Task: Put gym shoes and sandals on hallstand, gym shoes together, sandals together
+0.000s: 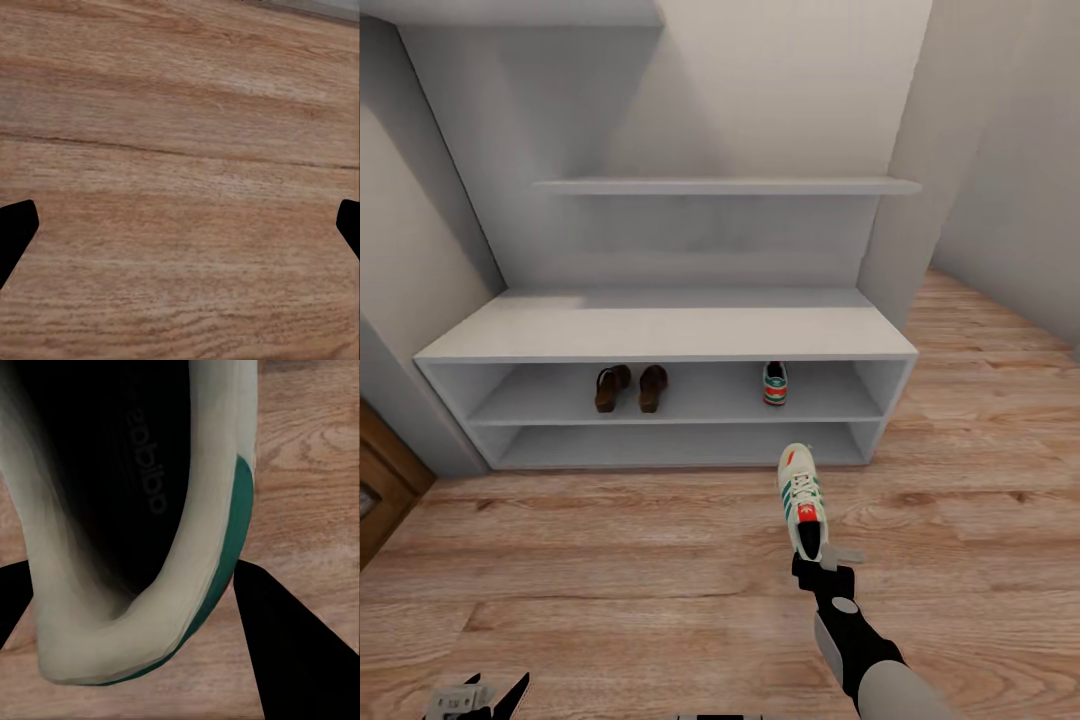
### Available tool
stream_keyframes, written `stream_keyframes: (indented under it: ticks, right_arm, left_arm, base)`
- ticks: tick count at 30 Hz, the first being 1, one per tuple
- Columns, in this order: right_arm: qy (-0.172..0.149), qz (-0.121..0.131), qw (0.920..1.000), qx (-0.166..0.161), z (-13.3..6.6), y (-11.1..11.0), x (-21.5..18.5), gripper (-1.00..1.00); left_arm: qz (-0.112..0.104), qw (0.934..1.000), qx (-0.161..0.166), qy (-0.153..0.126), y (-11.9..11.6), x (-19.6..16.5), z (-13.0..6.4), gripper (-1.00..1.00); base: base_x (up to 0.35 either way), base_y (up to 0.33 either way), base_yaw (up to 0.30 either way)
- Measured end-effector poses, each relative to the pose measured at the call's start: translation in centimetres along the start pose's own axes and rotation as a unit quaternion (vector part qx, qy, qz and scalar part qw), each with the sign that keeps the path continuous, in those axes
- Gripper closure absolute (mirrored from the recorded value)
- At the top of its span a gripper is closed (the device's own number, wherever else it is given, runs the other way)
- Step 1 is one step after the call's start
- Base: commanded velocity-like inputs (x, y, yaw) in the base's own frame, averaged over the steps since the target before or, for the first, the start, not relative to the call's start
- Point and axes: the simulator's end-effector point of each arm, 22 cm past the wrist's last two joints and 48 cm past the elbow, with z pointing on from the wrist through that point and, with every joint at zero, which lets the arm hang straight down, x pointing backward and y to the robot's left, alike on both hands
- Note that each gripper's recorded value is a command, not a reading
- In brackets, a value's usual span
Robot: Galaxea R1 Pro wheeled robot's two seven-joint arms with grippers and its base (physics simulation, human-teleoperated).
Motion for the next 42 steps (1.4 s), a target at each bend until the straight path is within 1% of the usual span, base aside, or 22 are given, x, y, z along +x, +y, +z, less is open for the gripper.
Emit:
stream_keyframes:
  ticks: [11, 20, 23, 25, 26, 27, 29, 30, 31, 33, 34, 36, 37, 40, 42]
  right_arm:
    - [-0.001, 0.0, 1.0, 0.0, 0.0, 0.0, -0.1, 1.0]
    - [-0.002, 0.0, 1.0, 0.001, 0.0, -0.1, -0.2, 1.0]
    - [-0.013, 0.0, 0.9999, 0.007, 0.2, -0.6, -1.4, 1.0]
    - [-0.028, 0.001, 0.9995, 0.016, 0.3, -1.5, -3.2, 1.0]
    - [-0.029, 0.001, 0.9993, 0.022, 0.4, -2.0, -3.9, 1.0]
    - [-0.027, 0.0, 0.9993, 0.025, 0.4, -2.3, -4.2, 1.0]
    - [-0.013, -0.002, 0.9993, 0.034, 0.5, -3.1, -4.8, 1.0]
    - [0.005, -0.003, 0.9991, 0.043, 0.5, -4.0, -5.4, 1.0]
    - [0.013, -0.003, 0.9989, 0.045, 0.5, -4.2, -5.5, 1.0]
    - [0.035, -0.024, 0.9981, 0.045, 0.4, -4.1, -6.5, 1.0]
    - [0.039, -0.036, 0.9977, 0.042, 0.3, -3.6, -6.9, 1.0]
    - [0.04, -0.053, 0.9971, 0.038, 0.2, -3.0, -7.6, 1.0]
    - [0.039, -0.067, 0.9964, 0.034, 0.2, -2.3, -8.2, 1.0]
    - [0.036, -0.071, 0.9963, 0.032, 0.2, -2.0, -8.9, 1.0]
    - [0.032, -0.059, 0.9973, 0.029, 0.3, -1.7, -9.9, 1.0]
  left_arm:
    - [0.001, 1.0, 0.0, 0.0, 0.0, 0.0, 0.0, -1.0]
    - [0.002, 1.0, 0.0, 0.0, 0.0, 0.0, 0.0, -1.0]
    - [0.002, 1.0, 0.0, 0.0, 0.0, 0.0, 0.0, -1.0]
    - [0.002, 1.0, 0.0, 0.0, 0.0, 0.0, 0.0, -1.0]
    - [0.002, 1.0, 0.0, 0.0, 0.0, 0.0, 0.0, -1.0]
    - [0.002, 1.0, 0.0, 0.0, 0.0, 0.0, 0.0, -1.0]
    - [0.002, 1.0, 0.0, 0.0, 0.0, 0.0, 0.0, -1.0]
    - [0.002, 1.0, 0.0, 0.0, 0.0, 0.0, 0.0, -1.0]
    - [0.002, 1.0, 0.001, 0.001, 0.0, 0.0, 0.0, -1.0]
    - [0.003, 1.0, 0.001, 0.001, -0.1, 0.0, 0.0, -1.0]
    - [0.003, 1.0, 0.002, 0.002, -0.1, 0.1, 0.0, -1.0]
    - [0.002, 1.0, 0.002, 0.002, -0.1, 0.1, 0.0, -1.0]
    - [0.002, 1.0, 0.002, 0.003, -0.1, 0.2, 0.0, -1.0]
    - [0.002, 1.0, 0.002, 0.003, -0.1, 0.2, 0.0, -1.0]
    - [0.002, 1.0, 0.002, 0.003, -0.1, 0.2, 0.0, -1.0]
  base:
    - [0.0, 0.292, 0.0]
    - [0.0, 0.045, 0.0]
    - [0.0, 0.002, 0.0]
    - [0.0, 0.0, 0.0]
    - [0.0, 0.0, 0.0]
    - [0.0, 0.0, 0.0]
    - [0.0, 0.0, 0.0]
    - [0.0, 0.0, 0.0]
    - [0.0, 0.0, 0.0]
    - [0.0, 0.0, 0.0]
    - [0.0, 0.0, 0.0]
    - [0.0, 0.0, 0.0]
    - [0.0, 0.0, 0.0]
    - [0.0, 0.0, 0.0]
    - [0.0, 0.0, 0.0]
